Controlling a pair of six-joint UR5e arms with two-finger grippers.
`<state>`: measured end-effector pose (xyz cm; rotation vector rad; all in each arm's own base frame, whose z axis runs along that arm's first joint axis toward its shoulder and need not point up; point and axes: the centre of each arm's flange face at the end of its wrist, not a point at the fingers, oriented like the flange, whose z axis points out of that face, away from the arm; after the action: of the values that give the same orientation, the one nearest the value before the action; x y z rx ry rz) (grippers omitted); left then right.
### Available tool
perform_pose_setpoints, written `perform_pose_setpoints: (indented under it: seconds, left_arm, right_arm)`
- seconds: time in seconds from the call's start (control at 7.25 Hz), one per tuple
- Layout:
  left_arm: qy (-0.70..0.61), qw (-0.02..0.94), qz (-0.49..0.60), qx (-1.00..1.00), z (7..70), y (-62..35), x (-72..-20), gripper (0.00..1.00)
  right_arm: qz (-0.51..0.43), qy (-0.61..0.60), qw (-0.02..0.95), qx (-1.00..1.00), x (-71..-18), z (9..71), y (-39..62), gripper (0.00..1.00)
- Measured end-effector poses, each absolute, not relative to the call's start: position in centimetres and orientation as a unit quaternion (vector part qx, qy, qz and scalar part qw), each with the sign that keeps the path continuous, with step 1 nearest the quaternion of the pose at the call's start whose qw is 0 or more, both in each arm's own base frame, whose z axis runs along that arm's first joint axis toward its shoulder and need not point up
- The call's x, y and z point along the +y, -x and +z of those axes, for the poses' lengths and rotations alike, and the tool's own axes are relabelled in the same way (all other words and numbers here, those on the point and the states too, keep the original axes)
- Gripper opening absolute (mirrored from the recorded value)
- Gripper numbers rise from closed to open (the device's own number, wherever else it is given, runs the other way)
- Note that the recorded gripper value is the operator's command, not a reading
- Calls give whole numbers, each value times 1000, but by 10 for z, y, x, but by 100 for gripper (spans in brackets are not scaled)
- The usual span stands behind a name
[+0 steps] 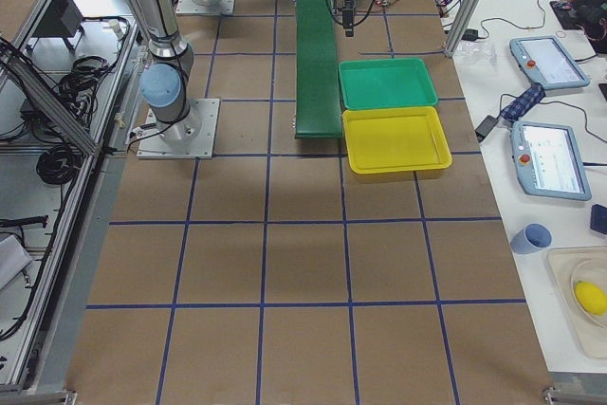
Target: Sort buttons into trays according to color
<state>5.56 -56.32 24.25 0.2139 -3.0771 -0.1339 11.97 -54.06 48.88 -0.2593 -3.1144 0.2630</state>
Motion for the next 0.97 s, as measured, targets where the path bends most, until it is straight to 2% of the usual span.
perform_pose_setpoints:
  seconds: [0.55,0.69,0.83,0.97]
  left_arm:
    - [-39,33,-53,-997,196,-74,-572,98]
    - [-39,37,-60,-997,185,-76,-573,43]
    - [-39,41,-66,-996,177,-76,-573,2]
    - [-39,41,-71,-996,175,-75,-572,0]
  right_arm:
    - [84,83,3,-993,-541,489,-120,100]
    - [84,83,3,-993,-541,489,-120,100]
    - [83,83,3,-993,-540,488,-120,100]
    - [83,83,3,-993,-540,488,-120,100]
